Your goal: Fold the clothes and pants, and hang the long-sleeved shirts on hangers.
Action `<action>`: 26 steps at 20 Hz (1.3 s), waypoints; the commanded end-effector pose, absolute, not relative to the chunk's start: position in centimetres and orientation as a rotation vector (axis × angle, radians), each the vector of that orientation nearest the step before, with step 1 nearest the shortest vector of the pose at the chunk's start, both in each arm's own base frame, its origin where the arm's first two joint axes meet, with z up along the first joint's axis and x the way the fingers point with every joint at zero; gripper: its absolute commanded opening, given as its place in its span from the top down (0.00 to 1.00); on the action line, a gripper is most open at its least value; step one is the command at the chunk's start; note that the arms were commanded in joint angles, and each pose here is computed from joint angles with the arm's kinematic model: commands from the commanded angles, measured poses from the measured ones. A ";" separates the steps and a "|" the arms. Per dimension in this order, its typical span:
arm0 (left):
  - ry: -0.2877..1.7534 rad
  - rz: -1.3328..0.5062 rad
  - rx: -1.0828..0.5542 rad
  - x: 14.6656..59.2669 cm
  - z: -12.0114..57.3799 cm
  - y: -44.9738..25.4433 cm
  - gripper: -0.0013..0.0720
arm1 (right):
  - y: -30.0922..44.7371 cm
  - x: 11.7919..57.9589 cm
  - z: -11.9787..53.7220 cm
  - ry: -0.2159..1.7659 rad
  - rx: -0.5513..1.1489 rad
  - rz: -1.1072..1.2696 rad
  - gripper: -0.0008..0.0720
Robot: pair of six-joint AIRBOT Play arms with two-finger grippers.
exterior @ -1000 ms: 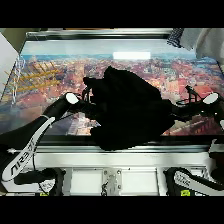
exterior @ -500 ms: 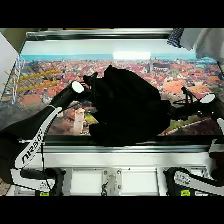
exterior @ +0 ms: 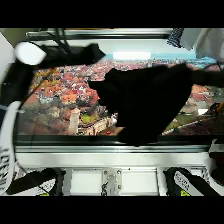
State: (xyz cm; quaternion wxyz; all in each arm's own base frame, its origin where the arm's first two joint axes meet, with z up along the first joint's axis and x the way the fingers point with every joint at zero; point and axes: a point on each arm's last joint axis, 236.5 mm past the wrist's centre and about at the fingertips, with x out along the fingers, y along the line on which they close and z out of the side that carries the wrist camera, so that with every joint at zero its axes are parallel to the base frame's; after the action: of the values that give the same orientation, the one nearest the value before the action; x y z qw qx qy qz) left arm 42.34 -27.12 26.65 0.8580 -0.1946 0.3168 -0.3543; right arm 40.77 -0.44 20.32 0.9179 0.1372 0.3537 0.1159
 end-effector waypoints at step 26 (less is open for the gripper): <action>1.464 -1.102 -0.139 36.6 -7.3 -38.2 0.14 | 1.9 40.9 21.9 0.782 0.323 0.362 0.96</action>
State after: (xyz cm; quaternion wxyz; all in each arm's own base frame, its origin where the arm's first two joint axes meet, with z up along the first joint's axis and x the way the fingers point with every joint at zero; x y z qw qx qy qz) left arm 38.72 -37.41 -7.40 0.6513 -0.0736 0.6285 -0.4188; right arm 40.83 1.88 22.19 0.8974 0.1544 0.3747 0.1743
